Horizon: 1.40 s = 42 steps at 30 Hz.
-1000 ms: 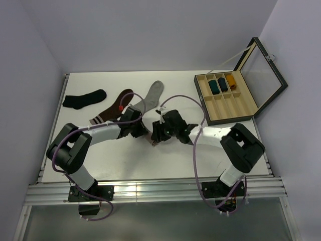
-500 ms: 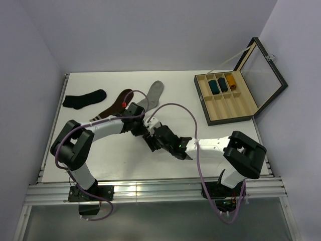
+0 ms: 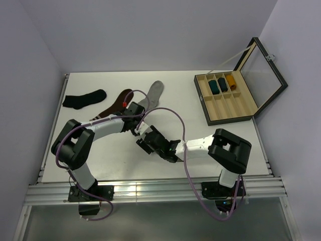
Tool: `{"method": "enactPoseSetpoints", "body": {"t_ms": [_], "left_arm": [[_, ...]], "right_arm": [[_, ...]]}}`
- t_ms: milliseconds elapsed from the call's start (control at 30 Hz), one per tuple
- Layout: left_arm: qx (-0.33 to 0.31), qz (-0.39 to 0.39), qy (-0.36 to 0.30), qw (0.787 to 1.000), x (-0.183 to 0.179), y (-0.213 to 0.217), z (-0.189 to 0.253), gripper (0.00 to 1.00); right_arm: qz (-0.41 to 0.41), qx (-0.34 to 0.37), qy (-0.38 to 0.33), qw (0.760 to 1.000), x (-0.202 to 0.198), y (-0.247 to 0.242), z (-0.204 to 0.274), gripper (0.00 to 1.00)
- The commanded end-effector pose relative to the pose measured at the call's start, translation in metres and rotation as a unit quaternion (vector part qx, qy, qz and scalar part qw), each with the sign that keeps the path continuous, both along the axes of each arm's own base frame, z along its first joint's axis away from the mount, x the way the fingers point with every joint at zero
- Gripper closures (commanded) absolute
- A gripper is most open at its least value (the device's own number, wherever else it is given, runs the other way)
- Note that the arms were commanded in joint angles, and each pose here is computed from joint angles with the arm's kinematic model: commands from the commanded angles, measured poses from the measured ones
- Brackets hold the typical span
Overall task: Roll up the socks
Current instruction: Roll the sock at the center of the board.
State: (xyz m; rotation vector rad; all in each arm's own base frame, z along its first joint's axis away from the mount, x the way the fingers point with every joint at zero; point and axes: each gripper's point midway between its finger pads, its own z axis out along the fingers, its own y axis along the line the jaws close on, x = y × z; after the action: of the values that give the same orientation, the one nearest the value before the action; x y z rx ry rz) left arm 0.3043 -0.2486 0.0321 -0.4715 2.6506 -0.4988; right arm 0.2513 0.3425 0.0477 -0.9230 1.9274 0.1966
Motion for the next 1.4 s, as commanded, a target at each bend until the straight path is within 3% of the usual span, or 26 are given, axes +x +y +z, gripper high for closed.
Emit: {"method": "enactPoseSetpoints", "body": {"t_ms": [0, 233, 467, 567, 667, 767, 833, 933, 1067, 1167, 1367], "left_arm": [[0.056, -0.021, 0.044, 0.997, -0.021, 0.019, -0.022, 0.90], [0.053, -0.026, 0.046, 0.997, -0.023, 0.017, -0.023, 0.90], [0.057, -0.031, 0.046, 0.997, -0.022, 0.018, -0.021, 0.90], [0.060, -0.035, 0.047, 0.996, -0.022, 0.018, -0.021, 0.90], [0.056, -0.039, 0.045, 0.997, -0.021, 0.016, -0.018, 0.90], [0.050, -0.041, 0.042, 0.997, -0.020, 0.013, -0.016, 0.88], [0.045, -0.040, 0.039, 0.997, -0.019, 0.012, -0.014, 0.86], [0.035, -0.032, 0.026, 0.999, -0.015, 0.010, -0.008, 0.76], [0.017, -0.008, 0.014, 1.000, -0.014, 0.013, -0.004, 0.52], [-0.004, 0.017, 0.007, 1.000, -0.013, 0.016, -0.003, 0.42], [-0.045, 0.069, -0.010, 0.997, -0.009, 0.022, 0.000, 0.36]], "right_arm": [[-0.008, 0.012, -0.035, 0.999, 0.014, 0.015, 0.017, 0.30], [0.001, -0.028, -0.019, 0.999, 0.015, 0.021, -0.007, 0.31], [0.002, -0.069, 0.009, 0.998, 0.010, 0.013, -0.036, 0.39], [0.008, -0.082, 0.030, 0.996, 0.004, 0.011, -0.046, 0.48], [0.003, -0.092, 0.045, 0.995, 0.000, 0.005, -0.054, 0.65], [-0.002, -0.103, 0.060, 0.993, -0.005, -0.004, -0.061, 0.92], [-0.004, -0.103, 0.074, 0.992, -0.008, -0.008, -0.064, 1.00], [0.002, -0.089, 0.106, 0.990, -0.015, -0.010, -0.064, 1.00], [0.009, -0.065, 0.148, 0.987, -0.021, -0.014, -0.061, 1.00], [0.010, -0.045, 0.172, 0.984, -0.021, -0.017, -0.056, 1.00], [0.009, -0.034, 0.200, 0.979, -0.019, -0.019, -0.058, 1.00]]}}
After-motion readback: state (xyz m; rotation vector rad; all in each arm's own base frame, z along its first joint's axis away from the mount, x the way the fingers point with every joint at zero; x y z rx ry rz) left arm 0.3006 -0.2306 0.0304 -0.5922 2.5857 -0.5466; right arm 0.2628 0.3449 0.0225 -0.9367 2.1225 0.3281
